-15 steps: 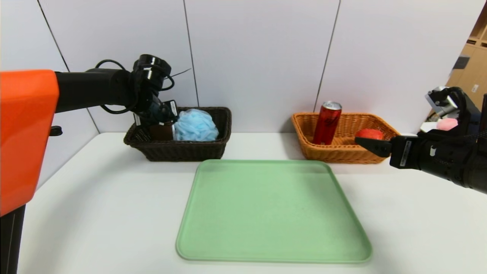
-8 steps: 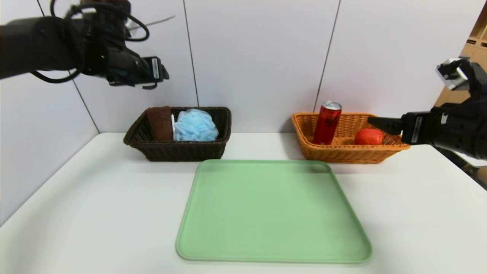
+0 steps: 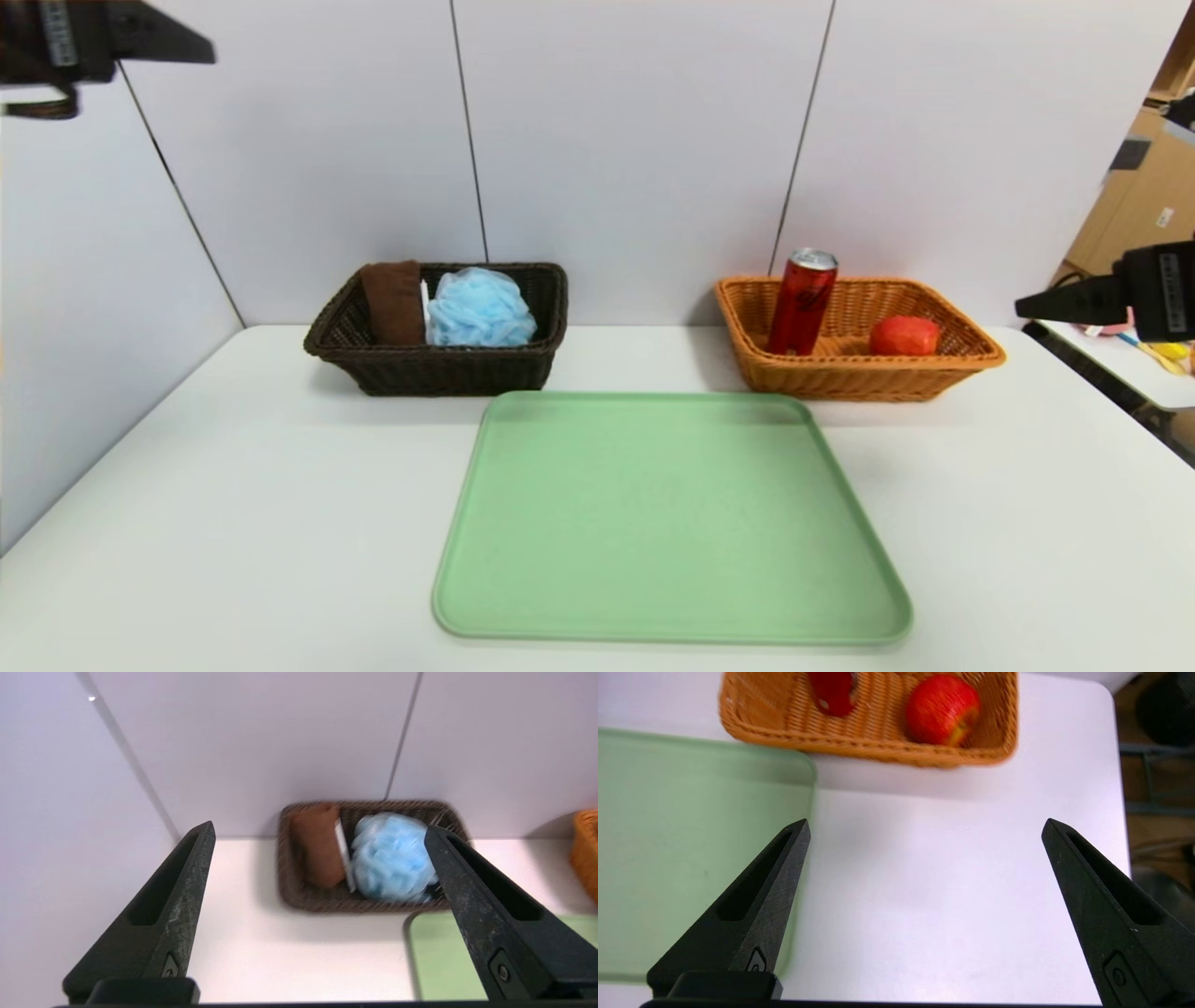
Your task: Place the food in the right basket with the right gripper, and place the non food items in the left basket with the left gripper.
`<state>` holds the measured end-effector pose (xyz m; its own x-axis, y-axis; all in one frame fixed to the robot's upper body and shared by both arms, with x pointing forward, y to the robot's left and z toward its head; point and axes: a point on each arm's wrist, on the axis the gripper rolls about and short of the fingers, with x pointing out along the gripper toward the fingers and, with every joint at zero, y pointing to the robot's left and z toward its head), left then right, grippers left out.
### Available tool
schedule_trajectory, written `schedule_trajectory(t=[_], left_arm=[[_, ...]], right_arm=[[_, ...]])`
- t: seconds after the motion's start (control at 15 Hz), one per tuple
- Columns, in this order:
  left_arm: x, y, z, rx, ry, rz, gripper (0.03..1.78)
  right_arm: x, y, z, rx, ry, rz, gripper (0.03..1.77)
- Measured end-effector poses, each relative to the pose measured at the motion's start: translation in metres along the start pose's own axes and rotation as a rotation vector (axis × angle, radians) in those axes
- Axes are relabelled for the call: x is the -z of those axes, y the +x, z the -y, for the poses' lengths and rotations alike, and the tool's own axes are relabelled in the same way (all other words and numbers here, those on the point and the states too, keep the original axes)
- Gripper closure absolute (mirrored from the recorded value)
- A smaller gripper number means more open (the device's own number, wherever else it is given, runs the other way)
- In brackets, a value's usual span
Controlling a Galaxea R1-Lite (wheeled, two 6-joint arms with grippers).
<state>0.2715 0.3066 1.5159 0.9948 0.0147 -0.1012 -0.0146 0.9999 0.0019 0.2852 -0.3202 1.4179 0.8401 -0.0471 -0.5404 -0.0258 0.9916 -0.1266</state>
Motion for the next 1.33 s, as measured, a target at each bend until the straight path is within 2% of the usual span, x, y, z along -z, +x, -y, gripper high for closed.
schedule_trajectory(t=[0.13,0.33,0.53,0.67,0.93,1.13,1.33], left_arm=[[0.022,-0.048,-0.016,-0.053,-0.001,-0.018,0.20],[0.071,-0.120,-0.029,-0.116,0.001,-0.033,0.17],[0.128,-0.178,-0.035,-0.154,0.011,-0.024,0.15],[0.165,-0.208,-0.038,-0.179,0.047,-0.014,0.14],[0.223,-0.236,-0.038,-0.200,0.132,-0.003,0.14],[0.256,-0.242,-0.036,-0.156,0.183,0.022,0.12],[0.275,-0.241,-0.036,-0.148,0.192,0.046,0.12]], right_arm=[[0.009,-0.019,0.005,0.047,0.024,0.028,0.09],[0.042,-0.043,0.007,0.073,0.046,0.078,0.09],[0.083,-0.070,0.007,0.116,0.061,0.190,0.09],[0.115,-0.094,0.008,0.134,0.060,0.279,0.09],[0.174,-0.124,0.007,0.162,0.057,0.414,0.09],[0.214,-0.133,0.003,0.194,0.054,0.492,0.09],[0.252,-0.135,-0.003,0.195,-0.009,0.582,0.09]])
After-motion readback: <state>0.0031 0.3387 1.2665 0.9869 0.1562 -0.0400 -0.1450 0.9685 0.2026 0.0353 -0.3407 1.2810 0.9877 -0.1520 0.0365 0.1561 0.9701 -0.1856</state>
